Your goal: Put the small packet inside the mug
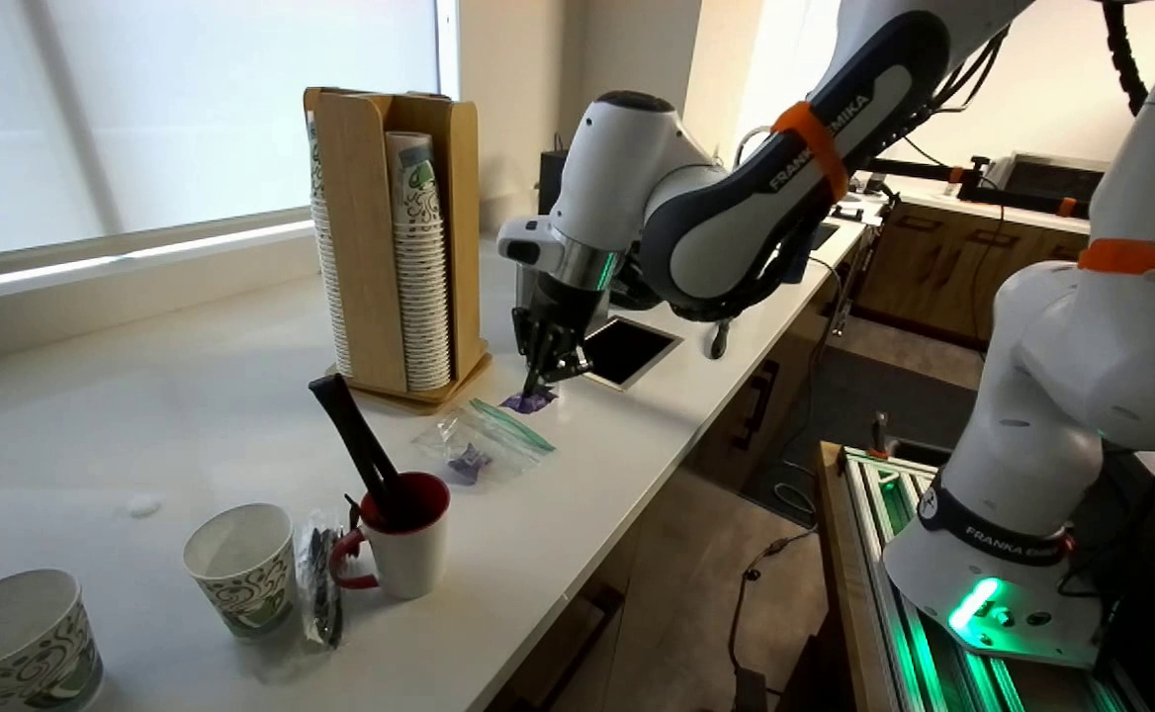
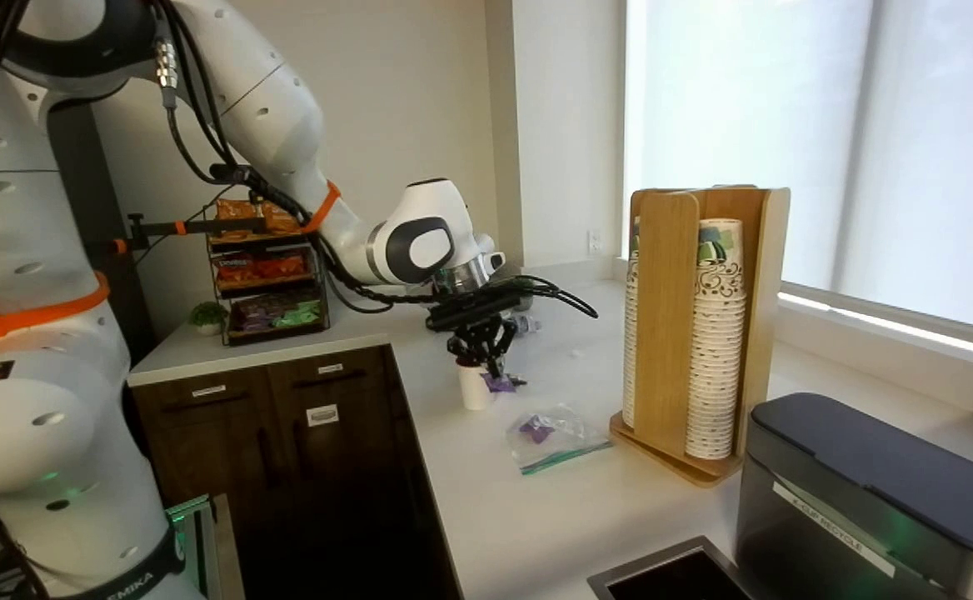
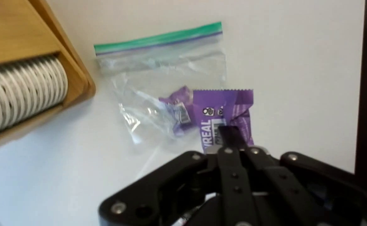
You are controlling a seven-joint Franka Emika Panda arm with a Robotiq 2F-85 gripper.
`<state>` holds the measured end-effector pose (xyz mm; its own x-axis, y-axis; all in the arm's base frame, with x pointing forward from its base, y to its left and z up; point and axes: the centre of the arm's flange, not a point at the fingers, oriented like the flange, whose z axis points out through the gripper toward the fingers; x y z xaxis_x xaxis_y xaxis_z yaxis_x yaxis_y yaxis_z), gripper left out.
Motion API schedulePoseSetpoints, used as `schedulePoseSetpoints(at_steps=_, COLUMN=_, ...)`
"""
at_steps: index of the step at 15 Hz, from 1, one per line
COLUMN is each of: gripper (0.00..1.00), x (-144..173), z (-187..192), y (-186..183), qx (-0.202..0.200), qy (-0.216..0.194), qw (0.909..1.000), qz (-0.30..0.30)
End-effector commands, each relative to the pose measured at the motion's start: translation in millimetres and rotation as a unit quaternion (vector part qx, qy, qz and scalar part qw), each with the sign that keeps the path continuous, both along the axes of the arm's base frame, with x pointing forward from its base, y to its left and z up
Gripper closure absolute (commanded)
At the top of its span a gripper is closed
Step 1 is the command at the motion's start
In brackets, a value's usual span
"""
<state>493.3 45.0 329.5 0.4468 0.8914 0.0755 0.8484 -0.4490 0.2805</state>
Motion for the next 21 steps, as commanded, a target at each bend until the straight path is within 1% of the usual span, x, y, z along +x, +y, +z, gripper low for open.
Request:
schedulePoseSetpoints(at_steps=1, gripper=1.0, x=11.3, z=12.2, y=35.4, qx=-0.002, qy=0.009, qw=0.9955, qz=0.094)
schedulePoseSetpoints(at_steps=3, gripper=1.0, x=18.8, z=14.7, y=53.0, qx=-0.011, qy=0.012, qw=0.9909, qz=0.133)
schedulePoseSetpoints(at_steps=7, gripper=1.0, x=36.8, z=23.5, y=72.7, qx=-0.026, qy=0.017, qw=0.9809, qz=0.192)
schedulePoseSetpoints(at_steps=10, gripper=1.0, x=50.1, z=22.9, y=89.5, qx=-0.036, qy=0.027, qw=0.9734, qz=0.225)
schedulePoseSetpoints(at_steps=14, gripper=1.0, x=61.4, z=17.3, y=109.1, qx=-0.039, qy=0.047, qw=0.9632, qz=0.262)
schedulePoseSetpoints(at_steps=21, gripper=1.0, x=78.4, z=7.0, y=140.2, qx=-0.055, qy=0.065, qw=0.9402, qz=0.33)
